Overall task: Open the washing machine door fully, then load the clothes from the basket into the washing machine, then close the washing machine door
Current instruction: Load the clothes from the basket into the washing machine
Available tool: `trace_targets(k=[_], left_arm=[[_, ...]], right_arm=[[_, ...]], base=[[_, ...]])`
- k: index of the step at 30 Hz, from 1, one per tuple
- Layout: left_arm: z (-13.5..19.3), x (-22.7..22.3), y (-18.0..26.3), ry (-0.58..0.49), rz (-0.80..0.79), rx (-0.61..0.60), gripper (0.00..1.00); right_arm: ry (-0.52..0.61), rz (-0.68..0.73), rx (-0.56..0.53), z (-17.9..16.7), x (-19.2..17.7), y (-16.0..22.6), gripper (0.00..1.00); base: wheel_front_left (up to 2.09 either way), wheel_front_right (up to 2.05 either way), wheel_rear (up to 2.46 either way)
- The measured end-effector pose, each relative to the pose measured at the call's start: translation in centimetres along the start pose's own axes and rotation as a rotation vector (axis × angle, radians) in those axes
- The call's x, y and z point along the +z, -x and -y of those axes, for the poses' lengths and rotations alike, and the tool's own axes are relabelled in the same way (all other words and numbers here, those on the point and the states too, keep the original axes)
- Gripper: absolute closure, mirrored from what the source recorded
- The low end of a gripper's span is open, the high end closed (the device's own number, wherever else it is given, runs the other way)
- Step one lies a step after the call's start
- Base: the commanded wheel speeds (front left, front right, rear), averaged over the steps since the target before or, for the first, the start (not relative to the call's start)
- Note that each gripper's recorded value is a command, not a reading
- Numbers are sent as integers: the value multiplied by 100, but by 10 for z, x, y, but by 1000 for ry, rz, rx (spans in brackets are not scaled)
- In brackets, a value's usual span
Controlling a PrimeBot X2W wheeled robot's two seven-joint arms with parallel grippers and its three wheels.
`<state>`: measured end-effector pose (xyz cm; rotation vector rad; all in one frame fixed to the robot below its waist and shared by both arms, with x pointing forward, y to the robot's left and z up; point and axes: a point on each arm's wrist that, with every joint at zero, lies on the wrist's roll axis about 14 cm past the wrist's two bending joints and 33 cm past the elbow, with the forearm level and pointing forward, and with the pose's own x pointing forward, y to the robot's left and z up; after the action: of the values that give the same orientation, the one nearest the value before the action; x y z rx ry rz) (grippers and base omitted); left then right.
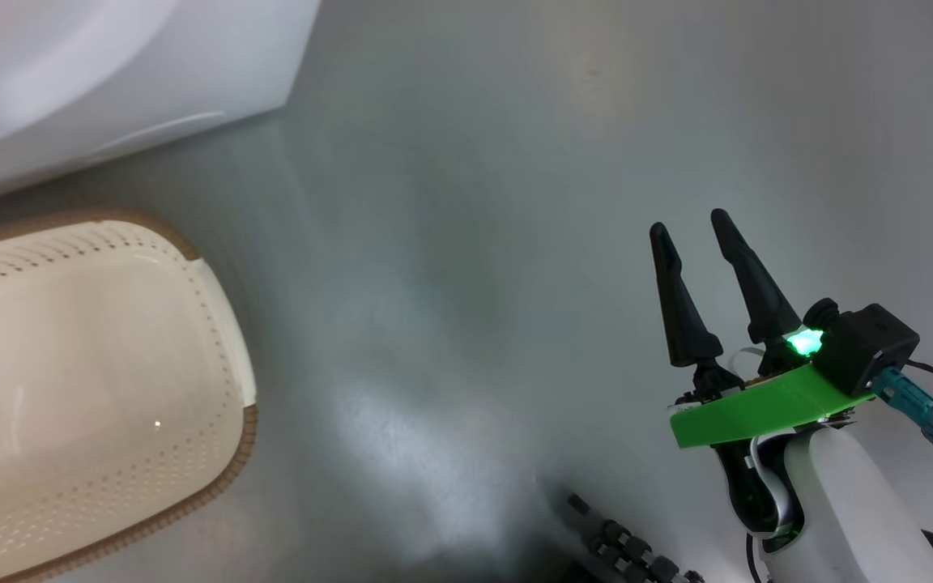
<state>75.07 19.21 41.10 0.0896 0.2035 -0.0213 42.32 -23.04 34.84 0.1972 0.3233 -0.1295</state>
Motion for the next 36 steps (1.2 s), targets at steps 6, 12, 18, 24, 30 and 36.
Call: trace_targets(k=[6,12,18,24,30,36], left_arm=[[7,-6,-18,31,76,8,100],[9,-23,-21,53,56,29,100],[8,-17,-15,75,47,41,0],[8,-10,-5,112,44,43,0],[4,-15,17,137,23,47,0],[5,-19,49,201,20,55,0]], right_arm=[[16,-22,-22,8,-8,0,0],[23,-30,-28,10,-10,0,0],[27,-16,-10,4,-6,-2,0],[21,-2,14,-4,-4,-7,0],[39,22,58,-18,4,-10,0],[44,68,72,-23,21,-6,0]], base=[[0,0,0],[0,0,0],[0,0,0],[0,0,0],[0,0,0],[0,0,0]])
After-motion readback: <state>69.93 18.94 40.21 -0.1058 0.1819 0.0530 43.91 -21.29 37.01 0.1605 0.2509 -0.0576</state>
